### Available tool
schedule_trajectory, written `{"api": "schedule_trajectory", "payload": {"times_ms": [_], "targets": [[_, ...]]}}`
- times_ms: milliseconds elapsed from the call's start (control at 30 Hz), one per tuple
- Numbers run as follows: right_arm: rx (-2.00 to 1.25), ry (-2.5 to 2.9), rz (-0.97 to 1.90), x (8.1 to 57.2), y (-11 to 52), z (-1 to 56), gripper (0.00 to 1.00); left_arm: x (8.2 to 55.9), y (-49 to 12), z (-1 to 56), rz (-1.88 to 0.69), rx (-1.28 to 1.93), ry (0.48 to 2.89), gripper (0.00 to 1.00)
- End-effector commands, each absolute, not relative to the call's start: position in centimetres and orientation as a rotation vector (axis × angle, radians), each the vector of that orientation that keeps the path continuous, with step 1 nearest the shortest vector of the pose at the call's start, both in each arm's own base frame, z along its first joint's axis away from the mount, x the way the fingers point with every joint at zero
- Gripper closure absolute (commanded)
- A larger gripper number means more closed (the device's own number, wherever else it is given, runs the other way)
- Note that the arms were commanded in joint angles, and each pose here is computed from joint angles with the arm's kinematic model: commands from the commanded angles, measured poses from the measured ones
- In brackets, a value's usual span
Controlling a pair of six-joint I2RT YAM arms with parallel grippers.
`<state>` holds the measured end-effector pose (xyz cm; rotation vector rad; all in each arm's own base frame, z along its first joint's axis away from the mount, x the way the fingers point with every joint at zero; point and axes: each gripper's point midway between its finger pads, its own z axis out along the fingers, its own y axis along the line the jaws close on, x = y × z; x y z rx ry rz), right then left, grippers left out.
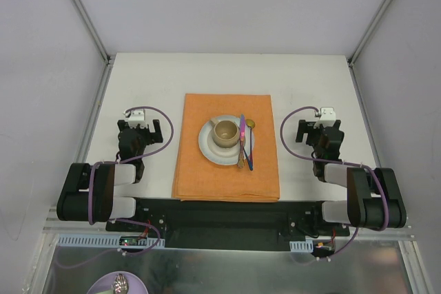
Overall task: Set the dinner table for one person
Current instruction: Pick up the cup with the napkin.
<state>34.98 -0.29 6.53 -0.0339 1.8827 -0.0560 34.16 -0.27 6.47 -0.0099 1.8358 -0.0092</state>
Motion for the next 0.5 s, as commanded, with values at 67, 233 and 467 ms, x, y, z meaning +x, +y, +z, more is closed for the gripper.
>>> {"api": "schedule_trajectory", "payload": {"times_ms": [67, 233, 467], "targets": [[-0.041, 1.821, -0.046, 35.88, -0.08, 8.13, 0.04, 35.17, -0.22, 8.04, -0.011, -0.008, 1.786, 0.01], [-0.041, 1.821, -0.046, 35.88, -0.08, 8.13, 0.04, 35.21, -0.24, 8.05, -0.012, -0.007, 1.786, 0.01], [-0.042, 1.821, -0.047, 35.88, -0.09, 8.13, 0.04, 35.17, -0.22, 8.04, -0.011, -0.008, 1.786, 0.01]]}}
